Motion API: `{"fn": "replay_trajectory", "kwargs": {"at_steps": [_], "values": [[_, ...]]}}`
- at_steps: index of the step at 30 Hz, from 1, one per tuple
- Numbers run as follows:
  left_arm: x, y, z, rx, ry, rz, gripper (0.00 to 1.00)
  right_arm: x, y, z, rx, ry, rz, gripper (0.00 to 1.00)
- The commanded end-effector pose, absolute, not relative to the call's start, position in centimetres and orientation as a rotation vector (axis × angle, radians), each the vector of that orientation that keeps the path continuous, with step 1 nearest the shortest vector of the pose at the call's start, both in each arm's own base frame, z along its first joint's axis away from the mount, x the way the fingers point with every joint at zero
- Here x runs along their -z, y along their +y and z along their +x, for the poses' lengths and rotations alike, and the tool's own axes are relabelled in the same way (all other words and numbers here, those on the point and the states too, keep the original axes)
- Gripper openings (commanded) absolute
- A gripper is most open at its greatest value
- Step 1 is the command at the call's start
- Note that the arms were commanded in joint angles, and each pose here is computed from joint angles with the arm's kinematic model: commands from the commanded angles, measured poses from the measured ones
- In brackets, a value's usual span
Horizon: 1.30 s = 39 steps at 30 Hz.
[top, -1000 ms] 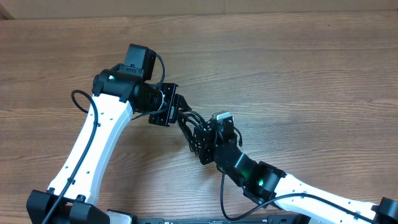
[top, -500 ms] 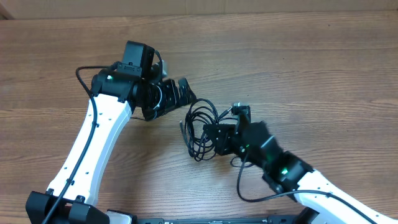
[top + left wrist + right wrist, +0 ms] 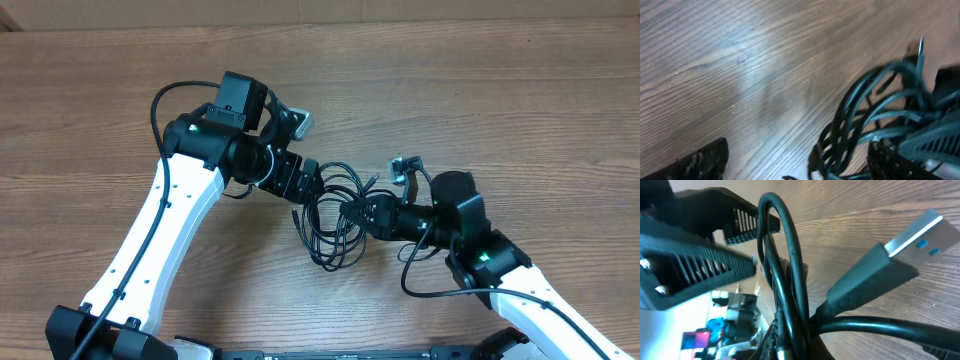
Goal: Untangle cables
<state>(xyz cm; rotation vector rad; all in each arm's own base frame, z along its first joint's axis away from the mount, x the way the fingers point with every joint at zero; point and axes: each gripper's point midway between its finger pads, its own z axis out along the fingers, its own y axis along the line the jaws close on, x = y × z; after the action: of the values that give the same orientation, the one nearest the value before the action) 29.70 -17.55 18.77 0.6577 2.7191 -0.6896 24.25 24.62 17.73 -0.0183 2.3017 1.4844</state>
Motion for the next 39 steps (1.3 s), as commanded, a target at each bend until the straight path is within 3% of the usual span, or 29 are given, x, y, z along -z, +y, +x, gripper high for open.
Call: {"fn": "replay_trajectory", "kwargs": {"at_steps": [1, 7, 16, 19, 21, 23, 25, 26, 28, 29, 33, 35, 37, 39], "values": [[-20.2, -18.2, 28.7, 0.731, 2.602, 0.868, 0.96, -19.8, 24.4, 23.8, -1.587, 2.260, -0.076, 0.04], [-21.3, -20.1, 27.4, 0.921, 2.521, 0.945, 1.00, -20.4, 24.0, 23.7, -1.637, 2.243, -0.095, 0.04], [-17.5, -21.4, 26.3, 1.011, 2.543, 0.945, 0.89, -20.7, 24.1, 23.6, -1.649, 2.228, -0.115, 0.04], [-16.1, -21.3, 26.3, 1.016, 2.573, 0.916, 0.71, -20.8, 24.2, 23.3, -1.667, 2.228, -0.131, 0.04], [-15.8, -21.3, 26.2, 1.024, 2.597, 0.885, 0.35, -21.0, 24.4, 22.9, -1.703, 2.238, -0.134, 0.04], [-15.9, -21.3, 26.4, 1.024, 2.591, 0.879, 0.06, -21.1, 24.5, 22.4, -1.732, 2.240, -0.161, 0.04], [-16.0, -21.4, 26.9, 1.017, 2.571, 0.878, 0.04, -21.1, 24.5, 22.4, -1.729, 2.239, -0.161, 0.04], [-16.0, -21.5, 27.2, 1.008, 2.556, 0.879, 0.04, -21.1, 24.4, 22.6, -1.713, 2.233, -0.161, 0.08], [-15.7, -21.1, 28.2, 0.939, 2.586, 0.814, 0.04, -20.7, 24.2, 23.6, -1.623, 2.205, -0.177, 0.31], [-15.3, -20.6, 28.7, 0.894, 2.631, 0.732, 0.04, -20.4, 23.9, 24.0, -1.567, 2.195, -0.189, 0.33], [-13.6, -17.5, 30.3, 0.653, 2.827, 0.250, 0.04, -18.0, 22.3, 26.1, -1.352, 2.249, -0.065, 0.59], [-13.1, -16.5, 30.3, 0.581, 2.871, 0.086, 0.04, -17.4, 21.7, 26.7, -1.293, 2.260, -0.018, 0.63], [-13.0, -16.2, 30.2, 0.568, 2.889, -0.003, 0.04, -17.4, 21.6, 26.8, -1.282, 2.260, -0.009, 0.76], [-12.9, -16.0, 30.2, 0.565, 2.898, -0.068, 0.04, -17.5, 21.6, 26.9, -1.282, 2.261, -0.009, 0.78]]}}
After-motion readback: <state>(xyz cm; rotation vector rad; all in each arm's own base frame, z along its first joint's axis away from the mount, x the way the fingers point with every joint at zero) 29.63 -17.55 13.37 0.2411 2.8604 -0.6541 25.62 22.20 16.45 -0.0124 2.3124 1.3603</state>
